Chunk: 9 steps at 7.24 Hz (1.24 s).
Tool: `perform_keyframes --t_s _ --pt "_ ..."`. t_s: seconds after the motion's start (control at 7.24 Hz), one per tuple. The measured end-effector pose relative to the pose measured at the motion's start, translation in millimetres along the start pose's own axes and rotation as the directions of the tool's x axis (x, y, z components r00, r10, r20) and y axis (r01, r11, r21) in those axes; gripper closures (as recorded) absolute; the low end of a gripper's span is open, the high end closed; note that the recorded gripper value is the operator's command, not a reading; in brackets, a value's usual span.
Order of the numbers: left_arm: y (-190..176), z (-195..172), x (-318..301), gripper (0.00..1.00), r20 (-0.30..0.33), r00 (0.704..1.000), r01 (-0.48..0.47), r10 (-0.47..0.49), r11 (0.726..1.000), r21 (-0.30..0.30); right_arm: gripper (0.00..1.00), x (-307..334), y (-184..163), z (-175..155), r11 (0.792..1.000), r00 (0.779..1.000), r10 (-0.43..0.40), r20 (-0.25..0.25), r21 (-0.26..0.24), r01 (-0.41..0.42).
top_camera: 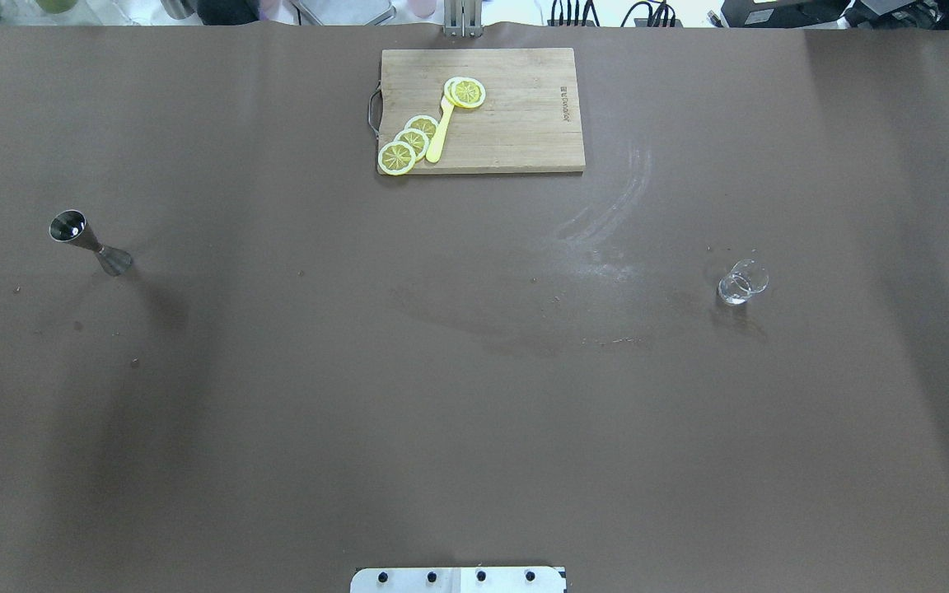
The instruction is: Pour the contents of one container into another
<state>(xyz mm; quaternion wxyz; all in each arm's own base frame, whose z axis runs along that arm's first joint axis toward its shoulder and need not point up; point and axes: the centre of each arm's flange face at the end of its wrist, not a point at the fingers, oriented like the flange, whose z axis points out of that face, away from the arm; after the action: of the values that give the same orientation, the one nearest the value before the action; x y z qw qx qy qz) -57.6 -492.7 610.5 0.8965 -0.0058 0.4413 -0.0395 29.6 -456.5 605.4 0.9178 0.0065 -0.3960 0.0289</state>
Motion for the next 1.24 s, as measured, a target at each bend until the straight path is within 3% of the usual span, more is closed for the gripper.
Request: perform_keyframes --t_s 0.55,0.83,1.1,1.24 --pt "-0.2 -0.1 -0.2 0.01 0.003 1.0 0.0 0.0 1.0 0.0 0.0 -32.5 -27.0 -19.6 0.998 0.997 -0.053 0.048 0.035 0.051" --pt "-0.6 -0.2 0.2 0.01 0.006 1.0 -0.002 0.002 1.0 0.001 0.0 -65.3 -42.3 -19.7 0.993 0.988 -0.117 0.1 0.034 0.114" --pt "-0.7 -0.3 0.3 0.01 0.006 1.0 -0.004 0.004 1.0 0.001 0.0 -105.9 -48.8 -21.0 0.972 0.954 -0.235 0.184 0.069 0.226" --pt "-1.0 0.6 -0.8 0.01 0.005 1.0 -0.004 0.004 1.0 0.0 0.0 -130.7 -48.3 -15.7 0.94 0.915 -0.339 0.217 0.111 0.322"
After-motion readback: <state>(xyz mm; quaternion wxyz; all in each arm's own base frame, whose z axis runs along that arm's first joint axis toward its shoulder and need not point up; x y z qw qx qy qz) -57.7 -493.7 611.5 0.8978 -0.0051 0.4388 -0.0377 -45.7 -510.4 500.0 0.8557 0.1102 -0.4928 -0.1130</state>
